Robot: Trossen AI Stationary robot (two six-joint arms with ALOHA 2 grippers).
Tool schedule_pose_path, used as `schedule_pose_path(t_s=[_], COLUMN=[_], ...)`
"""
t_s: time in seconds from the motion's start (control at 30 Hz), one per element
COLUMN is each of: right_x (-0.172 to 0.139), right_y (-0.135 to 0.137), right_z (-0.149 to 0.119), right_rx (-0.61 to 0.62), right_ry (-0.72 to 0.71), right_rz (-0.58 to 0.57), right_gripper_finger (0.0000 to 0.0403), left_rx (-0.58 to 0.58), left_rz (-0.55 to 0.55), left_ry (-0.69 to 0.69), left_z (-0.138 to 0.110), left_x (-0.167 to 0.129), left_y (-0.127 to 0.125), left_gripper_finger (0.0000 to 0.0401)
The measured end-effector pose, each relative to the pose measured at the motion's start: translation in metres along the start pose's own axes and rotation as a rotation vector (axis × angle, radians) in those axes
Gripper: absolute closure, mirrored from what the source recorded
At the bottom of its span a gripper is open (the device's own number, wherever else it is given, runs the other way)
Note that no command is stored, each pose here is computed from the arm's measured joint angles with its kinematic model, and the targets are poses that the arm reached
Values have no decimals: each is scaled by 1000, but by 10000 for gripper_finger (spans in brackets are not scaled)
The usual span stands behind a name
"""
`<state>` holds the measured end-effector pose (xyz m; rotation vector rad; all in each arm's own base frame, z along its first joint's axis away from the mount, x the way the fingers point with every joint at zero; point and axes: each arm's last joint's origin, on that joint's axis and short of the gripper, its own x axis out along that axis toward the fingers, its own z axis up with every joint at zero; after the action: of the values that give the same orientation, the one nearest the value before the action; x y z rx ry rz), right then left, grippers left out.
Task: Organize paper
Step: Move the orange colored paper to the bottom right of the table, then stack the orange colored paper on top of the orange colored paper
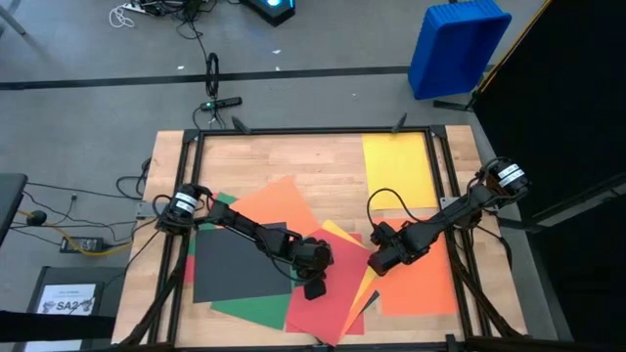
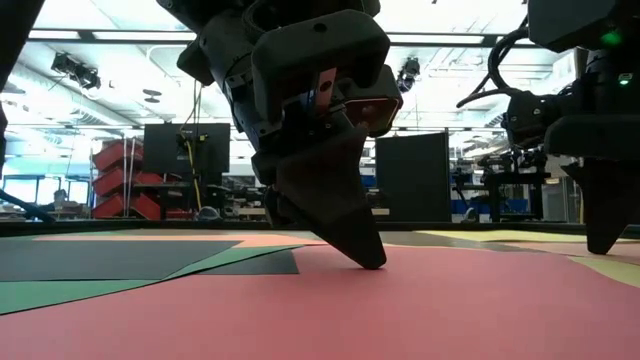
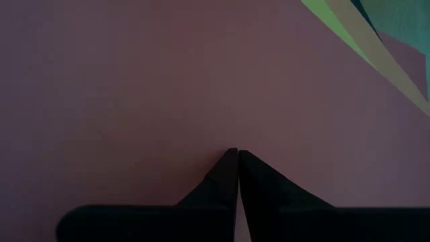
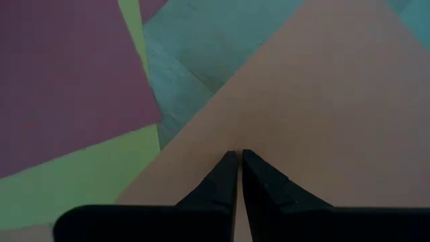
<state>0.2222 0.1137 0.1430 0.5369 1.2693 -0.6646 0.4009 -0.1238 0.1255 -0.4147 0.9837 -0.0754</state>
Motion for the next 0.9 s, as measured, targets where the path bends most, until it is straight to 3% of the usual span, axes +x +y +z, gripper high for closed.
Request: schedule_pose_path(t_s=[0.6, 0.73, 0.9], right_x=[-14, -23, -36], right_y=[11, 13, 26], right_z=[8, 9, 3], right_rx=[-36, -40, -173], right_ry=[-57, -101, -167], right_rz=[24, 86, 239], right_gripper_finger=[403, 403, 403], left_rx=[0, 0, -23], left_rz=[-1, -3, 8], left_ry=[-1, -3, 7], left_z=[0, 0, 2], left_x=[0, 0, -1], left_y=[0, 0, 4], left_gripper_finger=[401, 401, 401])
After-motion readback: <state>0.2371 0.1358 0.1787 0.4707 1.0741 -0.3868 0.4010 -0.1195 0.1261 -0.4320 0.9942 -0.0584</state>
